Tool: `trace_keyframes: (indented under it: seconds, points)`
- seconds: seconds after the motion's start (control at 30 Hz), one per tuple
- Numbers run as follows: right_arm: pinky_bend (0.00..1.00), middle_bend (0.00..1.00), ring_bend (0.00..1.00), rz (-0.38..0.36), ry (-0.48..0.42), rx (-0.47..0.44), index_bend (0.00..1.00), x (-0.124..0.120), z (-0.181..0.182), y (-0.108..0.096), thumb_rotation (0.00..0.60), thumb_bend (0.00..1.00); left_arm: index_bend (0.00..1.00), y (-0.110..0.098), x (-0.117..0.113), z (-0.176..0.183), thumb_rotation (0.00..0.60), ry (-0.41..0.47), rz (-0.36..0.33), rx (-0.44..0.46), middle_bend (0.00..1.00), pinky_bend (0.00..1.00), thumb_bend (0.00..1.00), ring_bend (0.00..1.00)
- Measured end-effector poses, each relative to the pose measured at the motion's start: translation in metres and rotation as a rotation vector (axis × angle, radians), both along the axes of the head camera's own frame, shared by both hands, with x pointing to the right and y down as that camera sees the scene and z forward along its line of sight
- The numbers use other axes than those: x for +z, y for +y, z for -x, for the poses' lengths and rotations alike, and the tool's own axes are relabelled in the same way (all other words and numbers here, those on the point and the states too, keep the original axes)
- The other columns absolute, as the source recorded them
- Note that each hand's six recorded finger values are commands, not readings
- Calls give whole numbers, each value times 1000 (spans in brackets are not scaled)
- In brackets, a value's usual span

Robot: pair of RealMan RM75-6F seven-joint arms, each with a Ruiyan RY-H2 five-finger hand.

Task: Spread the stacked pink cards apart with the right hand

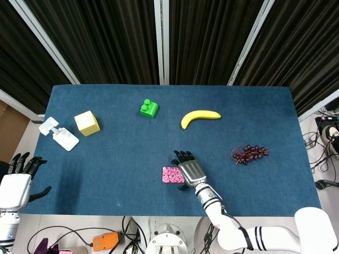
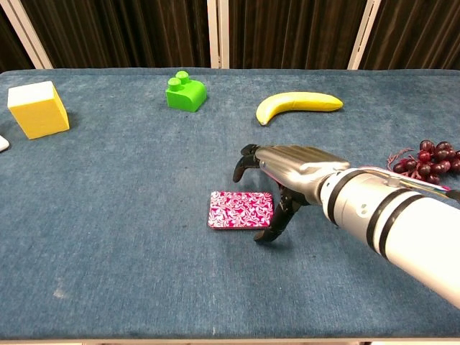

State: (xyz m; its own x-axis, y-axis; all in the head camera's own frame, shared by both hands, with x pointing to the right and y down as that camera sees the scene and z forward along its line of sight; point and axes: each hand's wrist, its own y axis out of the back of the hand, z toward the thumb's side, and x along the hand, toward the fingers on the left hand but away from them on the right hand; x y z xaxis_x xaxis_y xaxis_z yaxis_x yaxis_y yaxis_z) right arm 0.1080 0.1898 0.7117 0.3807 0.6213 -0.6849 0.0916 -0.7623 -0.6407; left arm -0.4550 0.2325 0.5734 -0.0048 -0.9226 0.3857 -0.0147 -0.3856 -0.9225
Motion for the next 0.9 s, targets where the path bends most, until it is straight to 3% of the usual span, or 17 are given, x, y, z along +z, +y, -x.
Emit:
trace_keyframes:
  seconds: [0.27, 0.9]
  points:
    - [64, 41, 0, 14, -4, 10, 334, 1, 6, -2, 600, 338, 252, 0, 2, 3, 600, 0, 2, -2, 203, 21, 69, 56]
    - [21, 40, 0, 39, 9, 13, 376, 8, 9, 0, 600, 370, 252, 2, 7, 6, 600, -3, 5, -4, 203, 21, 68, 55]
